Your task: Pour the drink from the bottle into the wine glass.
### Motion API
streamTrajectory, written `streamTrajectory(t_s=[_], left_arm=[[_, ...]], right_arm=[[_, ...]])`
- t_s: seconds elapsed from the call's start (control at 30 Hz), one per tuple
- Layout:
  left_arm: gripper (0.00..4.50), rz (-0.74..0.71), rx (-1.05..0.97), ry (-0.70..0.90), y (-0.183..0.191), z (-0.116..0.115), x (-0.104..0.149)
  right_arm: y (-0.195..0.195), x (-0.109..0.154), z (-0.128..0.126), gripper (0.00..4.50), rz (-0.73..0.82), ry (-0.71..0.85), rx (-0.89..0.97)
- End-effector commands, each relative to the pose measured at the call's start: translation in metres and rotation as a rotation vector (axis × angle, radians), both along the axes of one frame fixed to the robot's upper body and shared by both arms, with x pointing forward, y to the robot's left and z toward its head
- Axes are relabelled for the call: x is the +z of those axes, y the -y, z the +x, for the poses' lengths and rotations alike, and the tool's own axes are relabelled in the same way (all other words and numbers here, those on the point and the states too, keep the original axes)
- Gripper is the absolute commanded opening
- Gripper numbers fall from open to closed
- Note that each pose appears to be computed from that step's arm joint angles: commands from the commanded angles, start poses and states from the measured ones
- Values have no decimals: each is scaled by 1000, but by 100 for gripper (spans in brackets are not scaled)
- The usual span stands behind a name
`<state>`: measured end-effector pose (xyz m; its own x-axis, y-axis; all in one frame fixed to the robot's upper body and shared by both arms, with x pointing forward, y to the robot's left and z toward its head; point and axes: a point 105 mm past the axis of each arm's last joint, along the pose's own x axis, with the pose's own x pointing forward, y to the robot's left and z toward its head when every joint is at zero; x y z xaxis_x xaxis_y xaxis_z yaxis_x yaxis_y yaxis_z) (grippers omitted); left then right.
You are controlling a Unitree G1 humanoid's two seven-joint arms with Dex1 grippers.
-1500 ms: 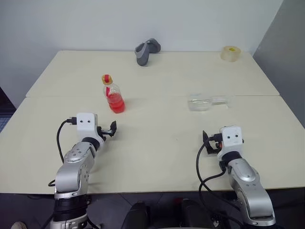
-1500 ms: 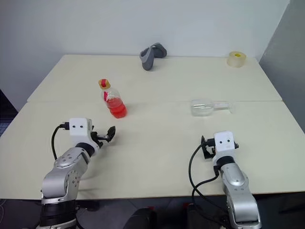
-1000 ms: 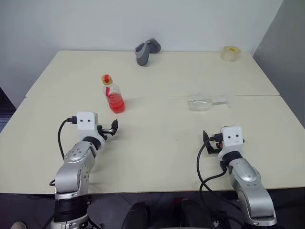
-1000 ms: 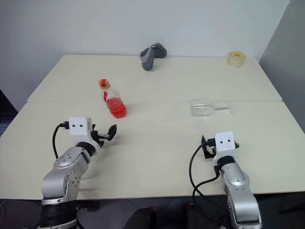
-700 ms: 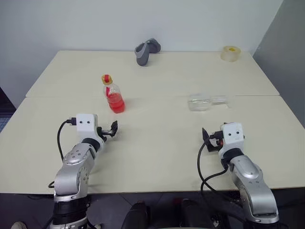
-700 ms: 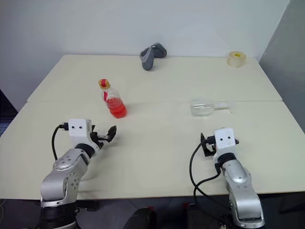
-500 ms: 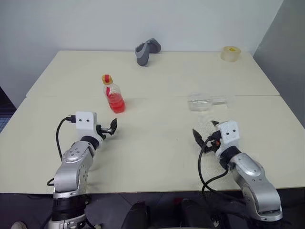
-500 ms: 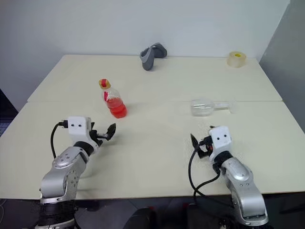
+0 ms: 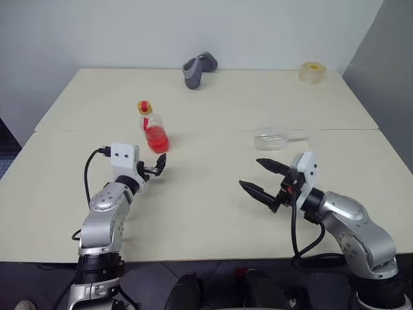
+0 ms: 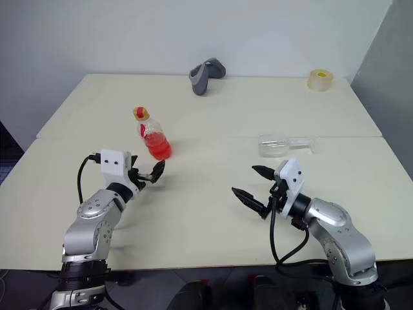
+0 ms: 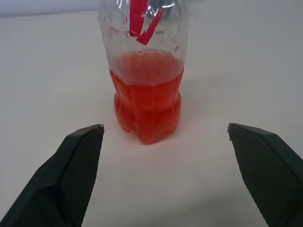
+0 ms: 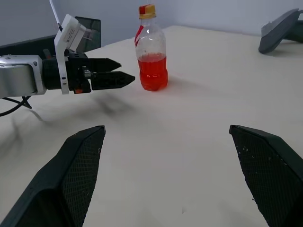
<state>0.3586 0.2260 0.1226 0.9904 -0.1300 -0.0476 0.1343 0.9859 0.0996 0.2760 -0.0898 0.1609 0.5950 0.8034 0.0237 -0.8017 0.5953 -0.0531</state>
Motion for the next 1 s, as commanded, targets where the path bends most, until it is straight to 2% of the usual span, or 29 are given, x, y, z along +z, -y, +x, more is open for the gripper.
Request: streamTrajectory(t_s=[0.03,1.0], left_arm=[[450,28,3,65,2,7,12],[450,-6,4,185,10,63,29]], right_arm=[[-4,7,0,447,20,44,-11],[5,12,1,447,-9,69,-110]])
